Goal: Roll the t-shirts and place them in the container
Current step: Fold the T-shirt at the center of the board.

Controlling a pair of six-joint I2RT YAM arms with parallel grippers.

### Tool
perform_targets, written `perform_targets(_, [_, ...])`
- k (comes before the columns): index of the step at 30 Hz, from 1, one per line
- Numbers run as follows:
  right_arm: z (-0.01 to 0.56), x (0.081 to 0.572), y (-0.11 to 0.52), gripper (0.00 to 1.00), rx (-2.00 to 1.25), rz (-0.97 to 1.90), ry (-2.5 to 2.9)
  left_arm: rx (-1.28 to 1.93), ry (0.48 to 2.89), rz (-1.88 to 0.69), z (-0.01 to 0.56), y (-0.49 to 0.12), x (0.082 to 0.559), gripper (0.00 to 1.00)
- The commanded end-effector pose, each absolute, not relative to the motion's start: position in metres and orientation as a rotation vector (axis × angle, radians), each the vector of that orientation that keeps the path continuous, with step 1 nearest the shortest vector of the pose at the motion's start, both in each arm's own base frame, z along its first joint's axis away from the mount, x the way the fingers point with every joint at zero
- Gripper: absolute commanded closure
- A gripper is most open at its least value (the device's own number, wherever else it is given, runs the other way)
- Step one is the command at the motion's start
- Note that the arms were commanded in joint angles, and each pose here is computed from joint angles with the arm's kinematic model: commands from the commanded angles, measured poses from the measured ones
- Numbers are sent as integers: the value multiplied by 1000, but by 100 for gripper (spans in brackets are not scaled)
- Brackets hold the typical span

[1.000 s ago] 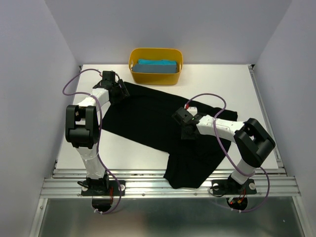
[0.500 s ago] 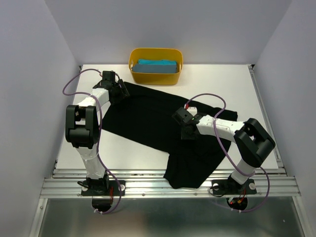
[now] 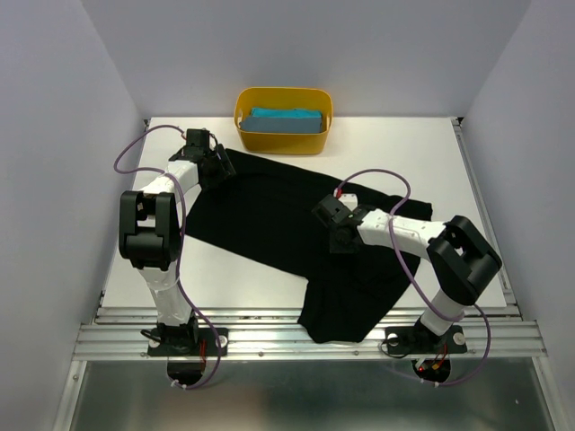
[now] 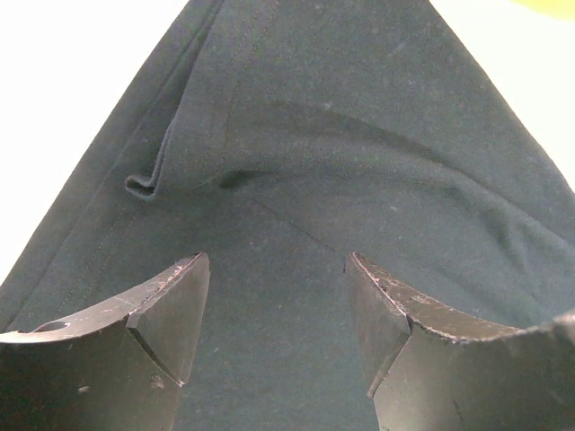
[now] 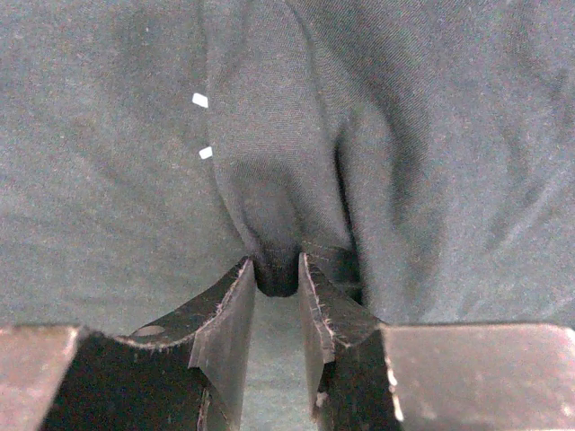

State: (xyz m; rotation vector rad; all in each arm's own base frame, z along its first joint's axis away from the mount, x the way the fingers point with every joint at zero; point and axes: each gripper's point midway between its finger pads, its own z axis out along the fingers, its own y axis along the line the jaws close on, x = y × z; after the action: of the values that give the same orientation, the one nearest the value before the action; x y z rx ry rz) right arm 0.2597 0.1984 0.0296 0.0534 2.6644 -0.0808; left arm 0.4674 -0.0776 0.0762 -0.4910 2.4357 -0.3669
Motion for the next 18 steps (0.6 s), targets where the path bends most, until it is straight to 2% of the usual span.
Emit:
perform_targets(1, [51, 272, 206, 68, 61, -65, 2599, -460, 2405, -367, 87, -79, 471, 28])
perform_targets(4, [53, 273, 211, 68, 43, -52, 2593, -457, 2410, -368, 85, -79, 470, 28])
perform_targets(5, [53, 273, 212, 71, 41, -51, 2594, -455, 2411, -368, 85, -80, 470, 28])
perform_targets(9, [55, 274, 213, 90, 39, -48, 2593, -455, 2409, -367, 86, -80, 470, 28])
perform_targets(10, [55, 273, 213, 99, 36, -44, 2597, -455, 2409, -367, 86, -80, 469, 28])
perform_targets(18, [70, 265, 217, 99, 19, 42, 2602, -451, 2407, -368, 87, -81, 470, 28])
